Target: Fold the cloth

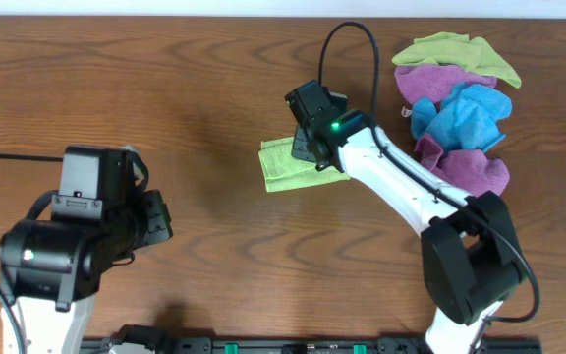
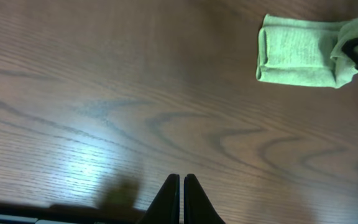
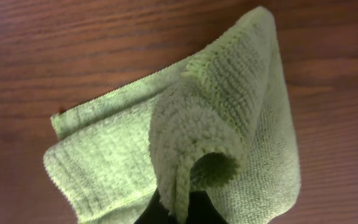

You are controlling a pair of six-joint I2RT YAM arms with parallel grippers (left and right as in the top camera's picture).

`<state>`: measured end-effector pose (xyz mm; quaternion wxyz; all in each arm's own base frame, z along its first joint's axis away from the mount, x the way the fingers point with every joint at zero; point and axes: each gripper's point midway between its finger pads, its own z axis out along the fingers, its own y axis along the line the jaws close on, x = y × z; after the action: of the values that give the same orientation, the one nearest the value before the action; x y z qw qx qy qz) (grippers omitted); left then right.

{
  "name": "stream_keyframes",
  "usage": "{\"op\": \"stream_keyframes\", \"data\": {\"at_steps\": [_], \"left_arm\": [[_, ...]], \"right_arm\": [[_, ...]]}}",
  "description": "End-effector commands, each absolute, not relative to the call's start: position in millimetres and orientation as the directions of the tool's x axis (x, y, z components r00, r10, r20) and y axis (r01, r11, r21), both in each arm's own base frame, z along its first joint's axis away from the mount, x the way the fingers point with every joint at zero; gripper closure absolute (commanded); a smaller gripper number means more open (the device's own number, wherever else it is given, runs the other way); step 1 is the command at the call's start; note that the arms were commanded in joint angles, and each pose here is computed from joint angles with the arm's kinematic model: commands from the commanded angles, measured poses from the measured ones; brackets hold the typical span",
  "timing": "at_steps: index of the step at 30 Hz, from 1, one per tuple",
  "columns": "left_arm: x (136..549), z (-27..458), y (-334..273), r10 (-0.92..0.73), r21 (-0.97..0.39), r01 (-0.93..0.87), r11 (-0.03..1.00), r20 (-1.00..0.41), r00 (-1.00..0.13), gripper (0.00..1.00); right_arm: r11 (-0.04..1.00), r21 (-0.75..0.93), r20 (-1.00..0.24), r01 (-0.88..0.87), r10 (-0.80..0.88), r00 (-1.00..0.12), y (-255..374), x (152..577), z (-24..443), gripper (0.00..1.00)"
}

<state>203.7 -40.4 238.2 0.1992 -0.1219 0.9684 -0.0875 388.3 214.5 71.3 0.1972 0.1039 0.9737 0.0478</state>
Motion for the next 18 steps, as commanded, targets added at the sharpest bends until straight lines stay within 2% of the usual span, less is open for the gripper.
{"op": "stream_keyframes", "data": {"at_steps": [1,8,18], "left_arm": [[203,231,-43,-0.269,-0.226,-0.199,0.954,-0.345,-0.899,0.94],[202,229,-43,-0.268,-0.223,-0.199,0.954,-0.341,-0.901,0.94],[202,229,-43,-0.268,-0.224,-0.199,0.954,-0.342,-0.901,0.94]], "right_arm": [[0.979,0.152,-0.368,0.132,0.181,-0.912,235,380,75,0.98],[0.994,0.106,-0.404,0.007,0.05,-0.913,259,366,77,0.99],[0.99,0.122,-0.422,-0.068,-0.01,-0.907,275,368,75,0.99]]}}
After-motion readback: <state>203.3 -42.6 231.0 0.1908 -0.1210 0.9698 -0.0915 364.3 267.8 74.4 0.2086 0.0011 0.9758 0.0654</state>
